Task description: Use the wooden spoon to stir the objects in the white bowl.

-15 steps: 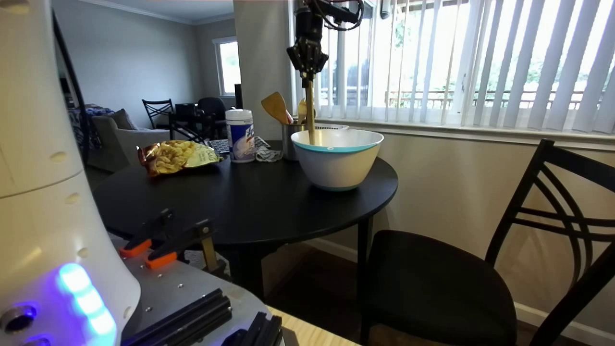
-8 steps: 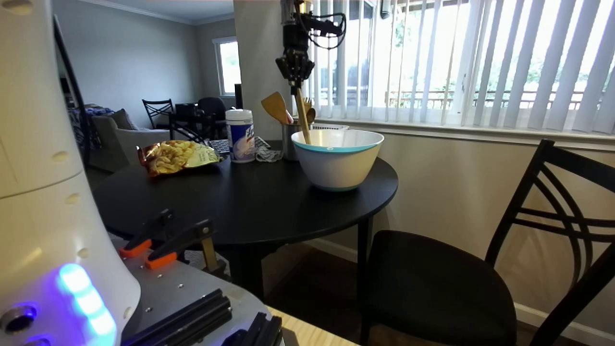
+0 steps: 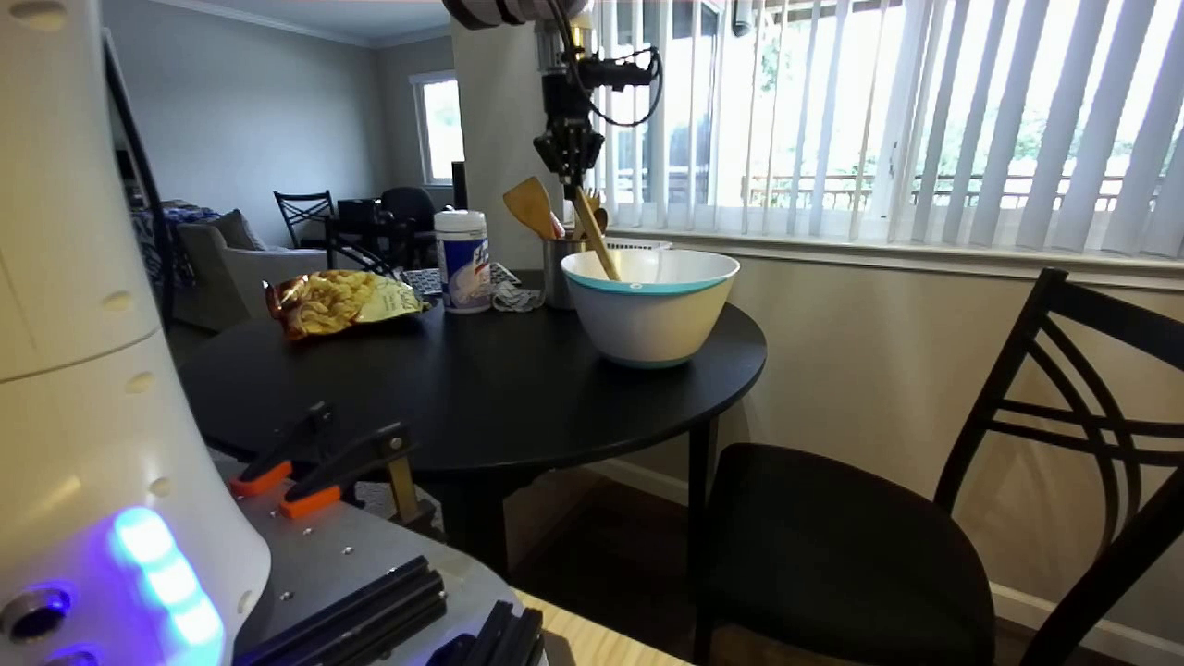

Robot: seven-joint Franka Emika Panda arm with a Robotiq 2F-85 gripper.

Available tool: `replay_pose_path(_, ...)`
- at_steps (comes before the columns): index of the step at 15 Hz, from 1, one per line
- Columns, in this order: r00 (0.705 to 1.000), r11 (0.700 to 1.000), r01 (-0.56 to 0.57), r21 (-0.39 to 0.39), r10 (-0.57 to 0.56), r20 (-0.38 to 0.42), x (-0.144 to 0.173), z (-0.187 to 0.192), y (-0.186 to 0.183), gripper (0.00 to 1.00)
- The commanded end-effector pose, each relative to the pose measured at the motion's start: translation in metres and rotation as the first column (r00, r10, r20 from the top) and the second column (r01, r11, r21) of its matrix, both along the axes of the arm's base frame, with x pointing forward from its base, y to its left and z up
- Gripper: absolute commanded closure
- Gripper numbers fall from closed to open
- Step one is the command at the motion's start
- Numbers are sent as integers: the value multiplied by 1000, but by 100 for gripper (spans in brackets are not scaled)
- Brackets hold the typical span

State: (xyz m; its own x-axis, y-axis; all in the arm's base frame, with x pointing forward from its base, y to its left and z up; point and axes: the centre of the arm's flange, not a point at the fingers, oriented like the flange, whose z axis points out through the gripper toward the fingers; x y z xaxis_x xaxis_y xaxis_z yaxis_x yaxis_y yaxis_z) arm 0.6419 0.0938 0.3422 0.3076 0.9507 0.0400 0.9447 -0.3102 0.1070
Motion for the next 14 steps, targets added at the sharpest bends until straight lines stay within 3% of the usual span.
replay_pose_path(1,990,999,16,40,-22,142,-7,-7,-15,95)
replay_pose_path(7,963,994,72,82,-91,253,-5,-9,-36,95)
replay_pose_path(14,945,979,197,56,-205,255,-26,15,-87,95)
